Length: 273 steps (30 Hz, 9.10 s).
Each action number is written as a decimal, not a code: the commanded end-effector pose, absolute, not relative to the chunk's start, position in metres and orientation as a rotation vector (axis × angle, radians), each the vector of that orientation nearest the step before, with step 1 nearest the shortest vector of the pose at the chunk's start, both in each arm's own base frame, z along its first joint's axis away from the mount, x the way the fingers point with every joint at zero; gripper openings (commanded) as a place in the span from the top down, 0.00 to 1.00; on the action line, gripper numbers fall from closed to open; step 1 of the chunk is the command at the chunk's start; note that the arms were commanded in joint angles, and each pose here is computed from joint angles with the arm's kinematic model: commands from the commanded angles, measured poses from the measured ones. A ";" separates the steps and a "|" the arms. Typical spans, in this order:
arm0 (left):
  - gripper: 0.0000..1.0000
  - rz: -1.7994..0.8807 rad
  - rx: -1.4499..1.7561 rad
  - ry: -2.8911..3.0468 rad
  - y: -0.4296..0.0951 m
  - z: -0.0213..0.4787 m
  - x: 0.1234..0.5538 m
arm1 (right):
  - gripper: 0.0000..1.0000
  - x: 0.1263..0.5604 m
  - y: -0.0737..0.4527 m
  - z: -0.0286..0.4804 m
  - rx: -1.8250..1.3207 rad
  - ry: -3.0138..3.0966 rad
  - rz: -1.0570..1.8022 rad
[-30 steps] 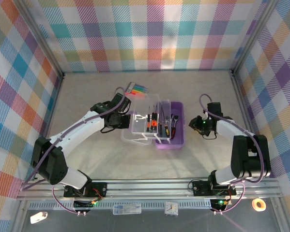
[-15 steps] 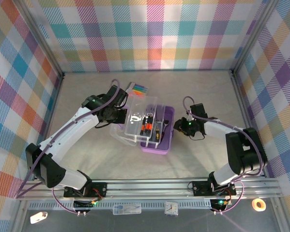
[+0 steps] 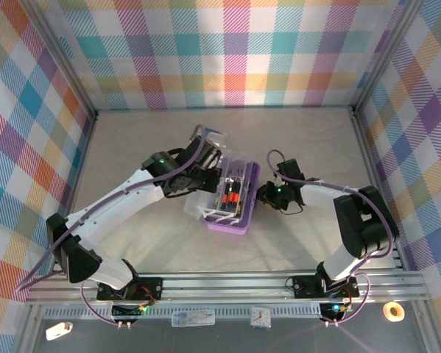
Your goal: Pack the tool kit
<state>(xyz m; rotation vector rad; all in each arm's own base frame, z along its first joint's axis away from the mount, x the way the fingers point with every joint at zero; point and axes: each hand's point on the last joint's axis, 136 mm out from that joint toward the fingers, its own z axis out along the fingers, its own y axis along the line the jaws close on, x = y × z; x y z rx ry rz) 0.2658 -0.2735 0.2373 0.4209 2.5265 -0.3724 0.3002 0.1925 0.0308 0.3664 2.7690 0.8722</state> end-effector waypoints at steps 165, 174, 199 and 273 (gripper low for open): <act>0.45 0.014 0.146 2.902 -0.191 0.065 0.311 | 0.32 0.327 0.286 0.151 0.051 2.401 1.548; 0.45 0.018 0.161 2.909 -0.196 0.062 0.310 | 0.38 0.326 0.291 0.137 0.084 2.439 1.538; 0.45 0.001 0.198 2.933 -0.212 0.047 0.303 | 0.40 0.328 0.302 0.112 0.121 2.491 1.542; 0.46 -0.037 0.213 2.932 -0.220 0.044 0.301 | 0.62 0.340 0.266 0.061 0.241 2.631 1.305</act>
